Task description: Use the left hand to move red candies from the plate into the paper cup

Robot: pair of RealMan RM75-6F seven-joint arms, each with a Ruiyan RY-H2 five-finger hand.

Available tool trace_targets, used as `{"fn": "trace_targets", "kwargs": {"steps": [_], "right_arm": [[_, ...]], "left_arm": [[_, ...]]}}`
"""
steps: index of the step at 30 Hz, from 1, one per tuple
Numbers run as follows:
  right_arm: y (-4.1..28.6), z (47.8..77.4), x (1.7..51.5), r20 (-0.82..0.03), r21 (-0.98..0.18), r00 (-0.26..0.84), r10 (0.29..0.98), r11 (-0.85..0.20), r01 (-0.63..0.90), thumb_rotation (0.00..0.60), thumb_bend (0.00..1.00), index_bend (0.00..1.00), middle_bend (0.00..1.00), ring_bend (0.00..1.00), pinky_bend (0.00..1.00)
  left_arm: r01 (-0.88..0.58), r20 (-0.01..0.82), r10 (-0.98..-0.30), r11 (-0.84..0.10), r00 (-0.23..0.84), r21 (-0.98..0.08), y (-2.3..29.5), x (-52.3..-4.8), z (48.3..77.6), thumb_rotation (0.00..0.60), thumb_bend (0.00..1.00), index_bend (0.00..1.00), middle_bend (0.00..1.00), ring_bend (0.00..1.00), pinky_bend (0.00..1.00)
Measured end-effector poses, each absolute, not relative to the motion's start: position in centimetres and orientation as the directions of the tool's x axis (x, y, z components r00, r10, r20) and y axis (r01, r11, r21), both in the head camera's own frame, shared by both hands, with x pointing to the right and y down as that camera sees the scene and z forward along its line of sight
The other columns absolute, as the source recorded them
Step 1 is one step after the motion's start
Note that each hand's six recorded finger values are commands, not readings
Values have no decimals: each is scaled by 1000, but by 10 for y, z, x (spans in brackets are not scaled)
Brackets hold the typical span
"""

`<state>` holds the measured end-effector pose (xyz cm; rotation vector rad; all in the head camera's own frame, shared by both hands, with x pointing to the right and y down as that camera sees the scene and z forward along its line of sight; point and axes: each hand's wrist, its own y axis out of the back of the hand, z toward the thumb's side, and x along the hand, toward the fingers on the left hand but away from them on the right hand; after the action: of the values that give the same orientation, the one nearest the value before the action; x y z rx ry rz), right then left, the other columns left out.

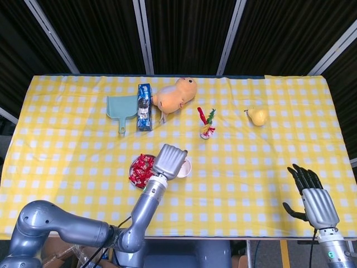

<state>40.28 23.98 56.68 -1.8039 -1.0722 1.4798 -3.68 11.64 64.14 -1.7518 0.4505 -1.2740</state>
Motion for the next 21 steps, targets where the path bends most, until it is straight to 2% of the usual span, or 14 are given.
{"fn": "trace_targets", "kwargs": {"steps": [3,10,21], "right_arm": [[240,567,402,-519,-823,73,852,-520,228,600,341,0,0,0,0],[240,567,403,-521,-821,70,851,-522,231,600,341,0,0,0,0],[240,567,403,-522,-821,69,850,-523,227,600,341,0,0,0,0]], "left_arm": [[213,567,-717,-529,405,-822,117,-28,646,600,412,493,630,816,907],[235,571,-714,-522,405,-820,120,-17,651,600,303,422,516,815,907],[167,542,-729,-525,418,-835,117,-20,642,600,298,339,424,815,907]]}}
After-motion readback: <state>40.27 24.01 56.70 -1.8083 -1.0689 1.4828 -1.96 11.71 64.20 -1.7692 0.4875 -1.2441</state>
